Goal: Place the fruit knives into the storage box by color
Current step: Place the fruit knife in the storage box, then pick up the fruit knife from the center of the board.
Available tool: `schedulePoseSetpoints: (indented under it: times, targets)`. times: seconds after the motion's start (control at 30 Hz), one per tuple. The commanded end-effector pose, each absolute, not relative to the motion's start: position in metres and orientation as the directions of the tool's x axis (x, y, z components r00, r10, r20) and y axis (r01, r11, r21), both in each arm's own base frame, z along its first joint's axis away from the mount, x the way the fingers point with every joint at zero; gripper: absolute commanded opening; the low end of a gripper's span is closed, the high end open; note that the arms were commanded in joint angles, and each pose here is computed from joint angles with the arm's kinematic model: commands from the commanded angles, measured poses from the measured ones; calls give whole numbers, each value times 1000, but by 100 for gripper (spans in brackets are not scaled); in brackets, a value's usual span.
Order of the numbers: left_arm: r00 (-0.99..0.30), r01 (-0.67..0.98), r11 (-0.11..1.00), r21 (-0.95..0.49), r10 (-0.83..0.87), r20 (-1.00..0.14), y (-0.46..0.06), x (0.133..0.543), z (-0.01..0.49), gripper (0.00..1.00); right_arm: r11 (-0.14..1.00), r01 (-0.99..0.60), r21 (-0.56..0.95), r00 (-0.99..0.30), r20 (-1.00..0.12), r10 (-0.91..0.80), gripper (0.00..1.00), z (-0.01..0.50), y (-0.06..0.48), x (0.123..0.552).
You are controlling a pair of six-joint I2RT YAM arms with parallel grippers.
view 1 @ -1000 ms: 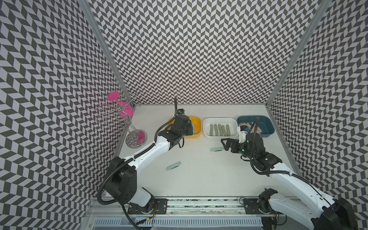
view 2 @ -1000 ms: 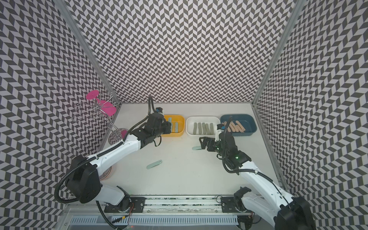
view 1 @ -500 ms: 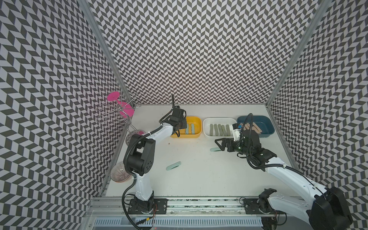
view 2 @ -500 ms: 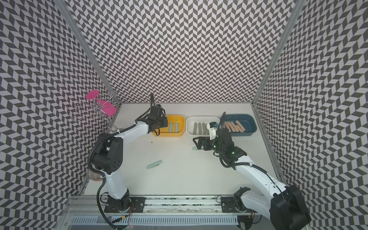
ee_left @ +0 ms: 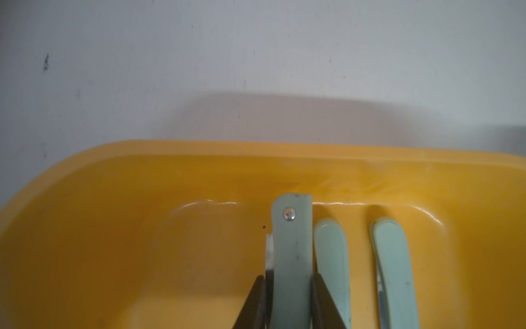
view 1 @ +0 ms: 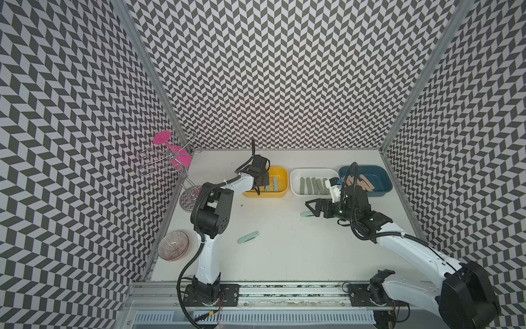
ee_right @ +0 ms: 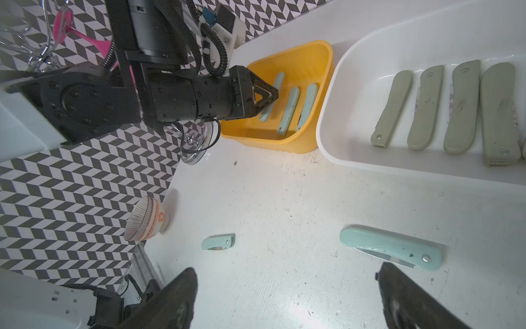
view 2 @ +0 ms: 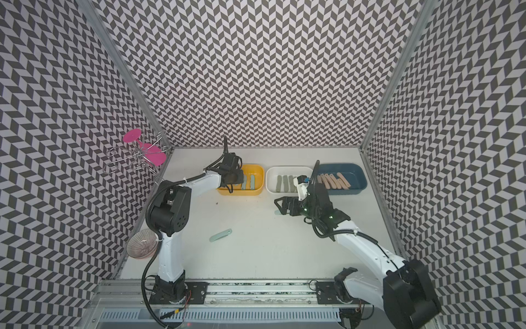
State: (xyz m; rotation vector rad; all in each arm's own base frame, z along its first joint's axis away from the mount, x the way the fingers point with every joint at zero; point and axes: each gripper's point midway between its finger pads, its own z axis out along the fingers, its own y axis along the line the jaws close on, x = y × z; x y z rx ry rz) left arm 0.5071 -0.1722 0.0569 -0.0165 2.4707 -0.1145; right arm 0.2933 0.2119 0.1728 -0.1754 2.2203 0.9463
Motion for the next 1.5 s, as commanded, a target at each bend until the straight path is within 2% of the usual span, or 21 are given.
schedulePoseSetpoints:
  times: [0.0, 0.2, 0.3, 0.43, 0.6, 0.8, 1.1, 1.2, 1.47]
  targets:
    - [-786, -5, 998, -64, -44, -617, -167, 514, 54, 24, 706, -416, 573, -693, -703, 162, 97, 192, 213, 299]
    - [-795, -9, 999, -51, -38, -605, -166, 516, 47, 30, 709, -414, 570, -690, -705, 163, 97, 193, 212, 298]
    - [-795, -3, 998, -60, -39, -606, -169, 518, 52, 43, 709, -415, 571, -690, -705, 164, 97, 194, 212, 298]
    - [-771, 13, 996, -85, -44, -635, -173, 524, 84, 57, 706, -419, 571, -688, -707, 162, 97, 196, 212, 298]
    - [-720, 44, 986, -161, -80, -689, -180, 515, 148, 68, 701, -425, 573, -686, -709, 164, 97, 197, 213, 297]
    - [-721, 18, 969, -245, -157, -675, -169, 449, 172, 74, 684, -433, 587, -690, -704, 168, 97, 196, 216, 295]
    - [-786, -150, 933, -326, -313, -533, -124, 330, 105, 81, 660, -445, 605, -702, -694, 163, 96, 193, 219, 289]
    - [-803, -173, 918, -358, -342, -489, -121, 304, 83, 89, 654, -448, 610, -701, -694, 167, 96, 195, 218, 287]
    - [-858, -165, 924, -344, -307, -412, -132, 263, 43, 92, 653, -447, 612, -698, -694, 173, 96, 196, 215, 281]
